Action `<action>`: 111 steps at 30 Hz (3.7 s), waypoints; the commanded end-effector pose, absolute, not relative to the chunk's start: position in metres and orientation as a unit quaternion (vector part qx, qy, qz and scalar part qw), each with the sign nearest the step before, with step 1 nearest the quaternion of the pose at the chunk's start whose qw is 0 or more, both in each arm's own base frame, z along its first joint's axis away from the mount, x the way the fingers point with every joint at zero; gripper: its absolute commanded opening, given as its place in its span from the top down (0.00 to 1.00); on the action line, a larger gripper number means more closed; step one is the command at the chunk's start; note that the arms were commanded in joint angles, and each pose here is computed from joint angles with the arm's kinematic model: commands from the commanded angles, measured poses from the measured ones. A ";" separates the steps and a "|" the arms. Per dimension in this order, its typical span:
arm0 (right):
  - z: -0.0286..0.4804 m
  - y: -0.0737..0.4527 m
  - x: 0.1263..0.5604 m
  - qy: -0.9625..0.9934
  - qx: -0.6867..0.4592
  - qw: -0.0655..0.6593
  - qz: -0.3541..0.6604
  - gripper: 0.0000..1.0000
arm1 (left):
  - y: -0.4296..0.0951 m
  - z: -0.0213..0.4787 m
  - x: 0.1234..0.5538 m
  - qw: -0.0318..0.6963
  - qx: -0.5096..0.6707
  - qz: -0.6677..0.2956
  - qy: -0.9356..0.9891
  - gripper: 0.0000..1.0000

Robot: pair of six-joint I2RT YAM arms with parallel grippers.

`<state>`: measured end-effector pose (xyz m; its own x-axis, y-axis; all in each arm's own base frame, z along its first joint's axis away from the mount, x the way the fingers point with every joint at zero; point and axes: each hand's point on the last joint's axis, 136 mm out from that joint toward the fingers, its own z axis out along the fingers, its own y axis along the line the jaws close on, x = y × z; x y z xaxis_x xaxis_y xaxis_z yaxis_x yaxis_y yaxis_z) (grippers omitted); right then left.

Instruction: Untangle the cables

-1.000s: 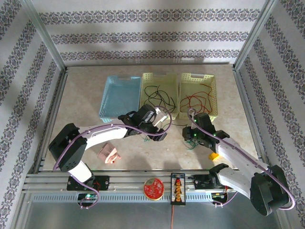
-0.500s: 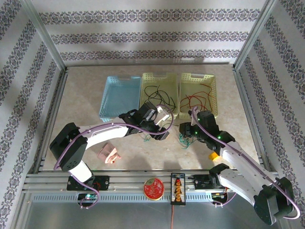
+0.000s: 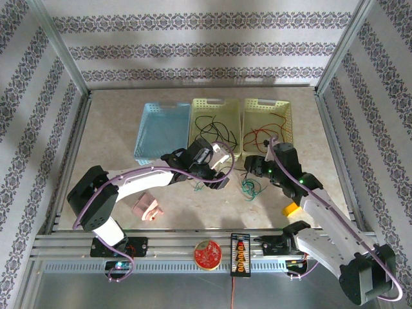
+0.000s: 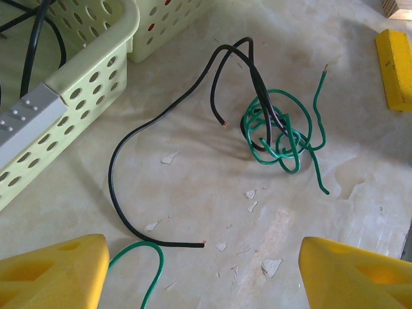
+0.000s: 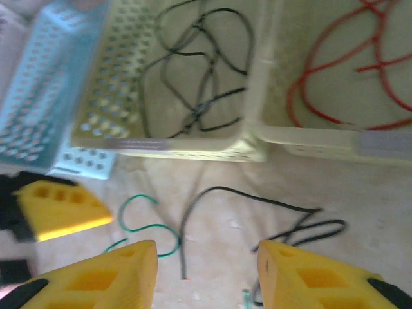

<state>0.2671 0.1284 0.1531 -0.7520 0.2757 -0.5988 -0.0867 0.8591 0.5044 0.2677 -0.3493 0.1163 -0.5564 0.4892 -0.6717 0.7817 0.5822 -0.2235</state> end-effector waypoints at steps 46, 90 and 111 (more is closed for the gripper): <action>0.080 0.130 0.282 0.921 0.137 0.224 0.289 0.61 | -0.345 0.103 0.261 0.276 0.371 -0.248 0.851 0.22; 0.116 0.078 0.285 0.841 0.331 0.277 0.326 0.97 | -0.410 0.063 0.282 0.287 0.329 -0.346 0.830 1.00; 0.122 0.022 0.266 0.870 0.323 0.331 0.169 0.90 | -0.285 0.077 0.273 0.309 0.236 -0.260 0.884 1.00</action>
